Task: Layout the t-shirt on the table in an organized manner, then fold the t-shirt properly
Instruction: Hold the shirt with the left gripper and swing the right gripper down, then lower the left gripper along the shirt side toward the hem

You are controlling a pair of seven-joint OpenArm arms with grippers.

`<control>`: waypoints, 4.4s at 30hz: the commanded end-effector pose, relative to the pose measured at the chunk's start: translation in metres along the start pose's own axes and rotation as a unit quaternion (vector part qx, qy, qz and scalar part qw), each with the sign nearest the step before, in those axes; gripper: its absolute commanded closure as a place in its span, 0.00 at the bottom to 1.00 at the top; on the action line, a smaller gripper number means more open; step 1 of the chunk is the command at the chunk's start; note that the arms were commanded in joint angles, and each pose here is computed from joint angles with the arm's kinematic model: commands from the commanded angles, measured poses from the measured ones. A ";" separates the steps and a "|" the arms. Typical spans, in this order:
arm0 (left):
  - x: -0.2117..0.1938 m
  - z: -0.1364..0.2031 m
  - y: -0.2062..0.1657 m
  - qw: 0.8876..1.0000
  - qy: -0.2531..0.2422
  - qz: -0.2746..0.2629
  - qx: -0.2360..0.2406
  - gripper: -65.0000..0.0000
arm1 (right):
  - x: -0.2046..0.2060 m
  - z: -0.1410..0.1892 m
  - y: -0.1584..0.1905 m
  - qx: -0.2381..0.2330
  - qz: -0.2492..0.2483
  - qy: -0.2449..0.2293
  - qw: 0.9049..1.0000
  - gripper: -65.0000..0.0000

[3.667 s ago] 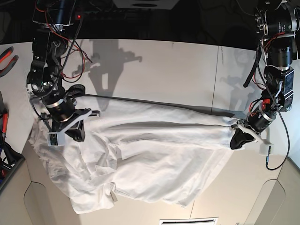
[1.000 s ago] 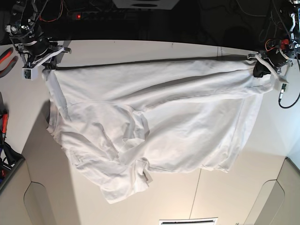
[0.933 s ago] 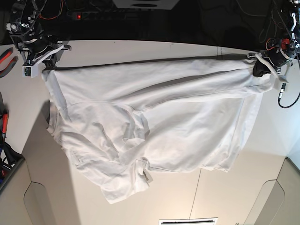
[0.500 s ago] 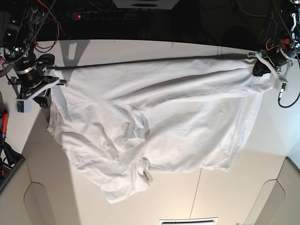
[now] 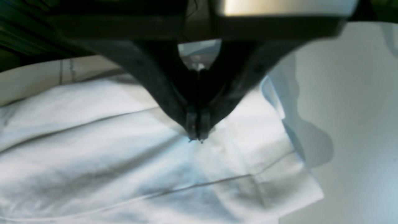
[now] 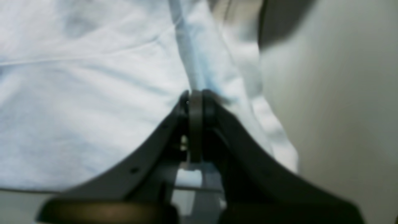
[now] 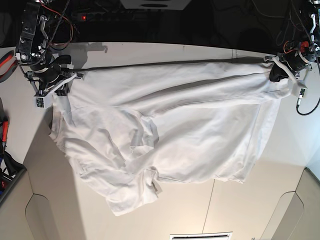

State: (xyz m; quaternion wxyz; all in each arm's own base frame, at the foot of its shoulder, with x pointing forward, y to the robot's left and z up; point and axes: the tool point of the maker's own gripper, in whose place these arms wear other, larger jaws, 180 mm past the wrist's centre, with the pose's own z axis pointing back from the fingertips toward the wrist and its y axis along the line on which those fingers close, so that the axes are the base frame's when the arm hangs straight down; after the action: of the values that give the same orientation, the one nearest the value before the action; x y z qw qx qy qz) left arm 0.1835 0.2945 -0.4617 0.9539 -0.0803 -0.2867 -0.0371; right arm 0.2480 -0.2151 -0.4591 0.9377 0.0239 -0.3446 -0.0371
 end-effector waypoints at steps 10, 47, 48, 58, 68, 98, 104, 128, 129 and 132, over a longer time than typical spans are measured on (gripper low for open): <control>-0.002 0.003 0.003 1.000 0.010 -0.011 0.002 1.00 | -0.040 0.016 -0.008 -0.010 0.011 0.045 0.999 1.00; 0.087 0.049 0.021 0.989 -0.139 -0.018 0.035 0.81 | 0.022 0.067 0.007 -0.007 0.059 -0.054 0.997 1.00; 0.088 0.049 0.021 0.989 -0.143 -0.019 0.035 0.80 | 0.025 0.069 0.008 -0.006 0.060 -0.059 0.996 1.00; 0.117 0.053 0.021 0.980 -0.195 -0.023 0.035 0.80 | 0.081 0.068 0.014 -0.005 0.066 -0.125 0.990 1.00; 0.155 0.056 0.021 0.970 -0.237 -0.028 0.035 0.80 | 0.173 0.073 0.022 -0.002 0.066 -0.235 0.970 0.84; 0.162 0.048 0.008 0.967 -0.253 -0.008 0.022 0.80 | 0.164 -0.107 -0.006 0.111 -0.110 -0.028 0.987 0.38; 0.162 0.048 0.008 0.967 -0.253 -0.007 0.021 0.80 | 0.162 -0.107 -0.007 0.109 -0.106 -0.025 0.988 0.42; 0.298 -0.053 0.066 0.947 -0.237 0.218 -0.008 0.76 | 0.134 -0.108 -0.005 0.117 -0.126 -0.015 0.985 1.00; 0.299 -0.062 0.061 0.950 -0.225 0.215 -0.007 0.72 | 0.135 -0.108 -0.004 0.120 -0.128 -0.016 0.984 1.00; 0.294 -0.083 0.044 0.965 -0.190 0.179 -0.004 0.57 | 0.136 -0.108 -0.003 0.124 -0.132 -0.019 0.983 1.00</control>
State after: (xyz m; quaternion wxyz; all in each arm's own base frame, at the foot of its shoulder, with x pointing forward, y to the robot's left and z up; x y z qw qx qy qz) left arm 0.4636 0.3071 -0.3978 0.8877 -0.1381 -0.4131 0.1491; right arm 0.4151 -0.2221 -0.4604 0.9067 0.1916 -0.3552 -0.1231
